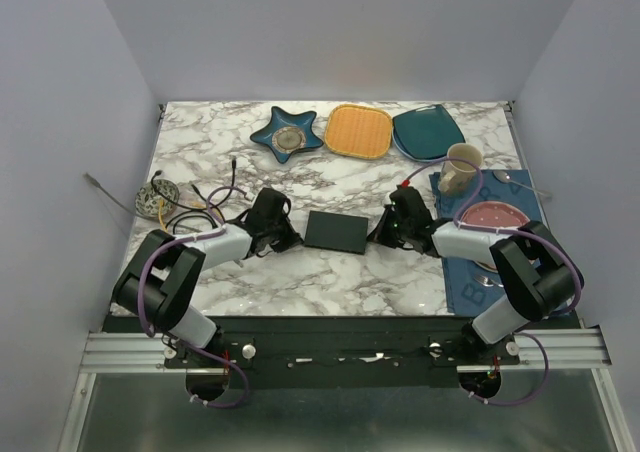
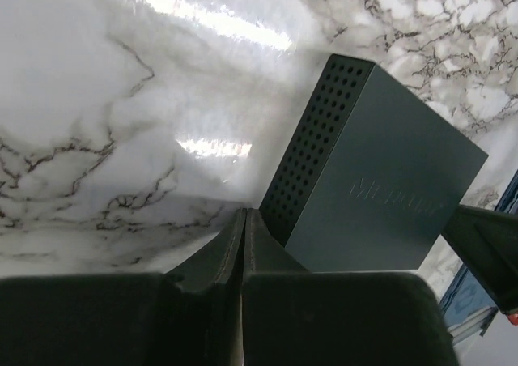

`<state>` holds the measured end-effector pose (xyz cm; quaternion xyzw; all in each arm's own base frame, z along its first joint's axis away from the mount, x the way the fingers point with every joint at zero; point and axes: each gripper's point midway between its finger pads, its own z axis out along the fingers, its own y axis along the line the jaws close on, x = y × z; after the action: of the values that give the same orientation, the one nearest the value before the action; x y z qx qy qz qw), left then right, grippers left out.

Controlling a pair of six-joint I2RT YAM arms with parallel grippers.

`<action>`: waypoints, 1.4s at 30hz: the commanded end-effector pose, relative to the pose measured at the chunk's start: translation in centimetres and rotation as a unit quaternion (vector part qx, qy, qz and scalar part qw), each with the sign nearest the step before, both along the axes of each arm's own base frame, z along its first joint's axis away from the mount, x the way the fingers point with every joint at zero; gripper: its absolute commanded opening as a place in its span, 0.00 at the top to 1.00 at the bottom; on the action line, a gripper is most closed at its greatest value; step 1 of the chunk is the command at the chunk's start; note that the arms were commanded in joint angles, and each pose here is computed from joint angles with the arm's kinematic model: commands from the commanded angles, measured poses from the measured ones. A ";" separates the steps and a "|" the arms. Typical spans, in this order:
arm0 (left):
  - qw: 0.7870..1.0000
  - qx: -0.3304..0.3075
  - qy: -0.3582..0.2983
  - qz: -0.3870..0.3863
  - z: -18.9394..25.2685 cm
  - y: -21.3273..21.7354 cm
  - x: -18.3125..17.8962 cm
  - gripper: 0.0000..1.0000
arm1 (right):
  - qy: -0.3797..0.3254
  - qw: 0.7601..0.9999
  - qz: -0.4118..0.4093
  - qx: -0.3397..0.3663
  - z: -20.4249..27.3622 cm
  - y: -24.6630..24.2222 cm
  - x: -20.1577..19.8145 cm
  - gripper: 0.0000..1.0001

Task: Pull the plug from the switch port

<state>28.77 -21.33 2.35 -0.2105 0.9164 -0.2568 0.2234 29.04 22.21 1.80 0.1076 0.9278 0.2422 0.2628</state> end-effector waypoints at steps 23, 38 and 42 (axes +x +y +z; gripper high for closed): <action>0.997 0.065 0.000 0.030 0.9 3.4 -1.2 0.85 | -0.032 0.994 -0.017 -0.102 1.5 -2.8 2.1 0.99; 0.979 0.155 -0.078 0.108 10.4 10.7 1.7 0.01 | -0.299 0.953 0.044 -0.038 18.5 -3.1 1.0 0.01; 0.986 0.136 -0.065 0.073 9.9 9.2 1.8 0.01 | -0.364 0.928 0.077 0.017 22.3 -0.8 -0.6 0.00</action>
<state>31.51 -11.79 13.45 -0.2541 0.8865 -0.1335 0.3629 29.79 19.00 20.34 -0.0068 0.8205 0.2400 0.5188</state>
